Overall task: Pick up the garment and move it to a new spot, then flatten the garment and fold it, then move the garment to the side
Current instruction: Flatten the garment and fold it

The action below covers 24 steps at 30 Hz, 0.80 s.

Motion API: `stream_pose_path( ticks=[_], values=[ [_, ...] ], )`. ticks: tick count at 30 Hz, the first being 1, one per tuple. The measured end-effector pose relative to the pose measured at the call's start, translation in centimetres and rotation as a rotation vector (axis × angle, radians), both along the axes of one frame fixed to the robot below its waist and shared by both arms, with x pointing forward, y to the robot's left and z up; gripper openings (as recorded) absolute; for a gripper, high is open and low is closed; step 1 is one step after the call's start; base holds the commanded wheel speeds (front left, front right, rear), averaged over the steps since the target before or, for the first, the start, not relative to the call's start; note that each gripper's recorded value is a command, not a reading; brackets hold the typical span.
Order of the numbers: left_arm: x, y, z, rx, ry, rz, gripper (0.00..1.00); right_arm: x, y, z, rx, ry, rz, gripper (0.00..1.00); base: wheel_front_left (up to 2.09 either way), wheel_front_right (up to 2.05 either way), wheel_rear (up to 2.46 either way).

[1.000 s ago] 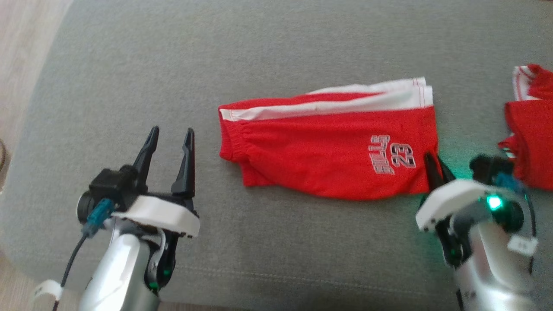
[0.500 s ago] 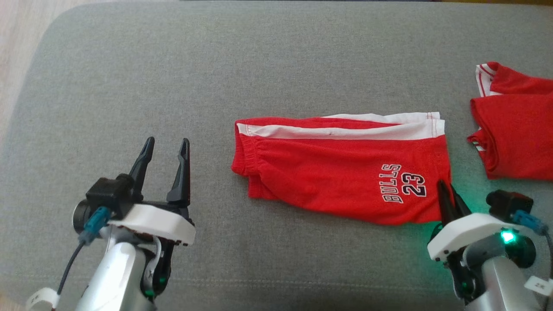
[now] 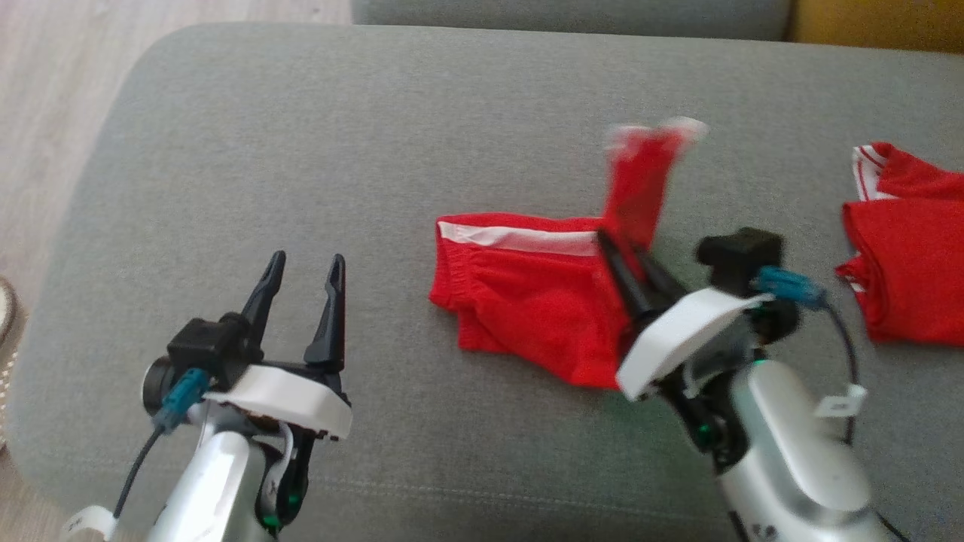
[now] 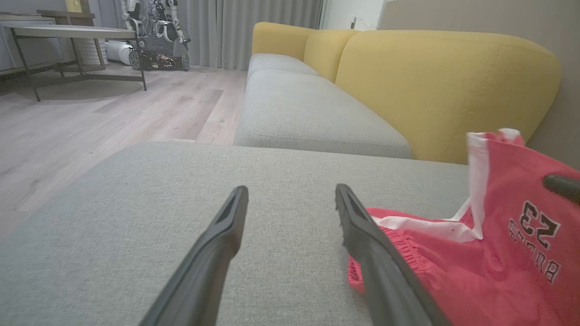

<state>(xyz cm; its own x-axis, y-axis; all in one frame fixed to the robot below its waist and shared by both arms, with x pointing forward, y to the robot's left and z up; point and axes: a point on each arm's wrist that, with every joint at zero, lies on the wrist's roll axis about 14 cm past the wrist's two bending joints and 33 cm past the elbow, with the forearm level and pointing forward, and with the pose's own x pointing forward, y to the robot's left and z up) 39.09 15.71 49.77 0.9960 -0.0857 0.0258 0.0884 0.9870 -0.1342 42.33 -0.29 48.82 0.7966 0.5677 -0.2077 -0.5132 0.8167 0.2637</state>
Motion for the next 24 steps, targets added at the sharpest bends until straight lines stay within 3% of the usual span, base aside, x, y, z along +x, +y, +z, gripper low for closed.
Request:
stream_pose_path(
  ticks=[4,9,17,19,24],
  values=[
    [-0.7,0.6,0.0,0.003,0.004,0.020,1.00,-1.8,4.5,-0.3,0.042,0.039,0.143,0.00,0.00,0.00,0.00],
    [-1.3,1.5,-0.4,0.005,0.019,0.049,1.00,-4.7,8.2,-3.4,0.029,0.137,0.283,0.00,0.00,0.00,0.00],
    [-1.1,1.8,-1.5,-0.003,0.054,0.058,1.00,-6.4,9.4,-6.6,0.022,0.226,0.337,0.02,0.00,0.00,0.00],
    [-0.9,1.5,-1.8,-0.010,0.061,0.051,1.00,-5.8,9.6,-5.5,0.042,0.175,0.338,1.00,0.00,0.00,0.00],
    [-0.6,0.9,-1.9,-0.011,0.063,0.032,1.00,-4.6,9.9,-2.5,0.097,0.054,0.329,1.00,0.00,0.00,0.00]
  ],
)
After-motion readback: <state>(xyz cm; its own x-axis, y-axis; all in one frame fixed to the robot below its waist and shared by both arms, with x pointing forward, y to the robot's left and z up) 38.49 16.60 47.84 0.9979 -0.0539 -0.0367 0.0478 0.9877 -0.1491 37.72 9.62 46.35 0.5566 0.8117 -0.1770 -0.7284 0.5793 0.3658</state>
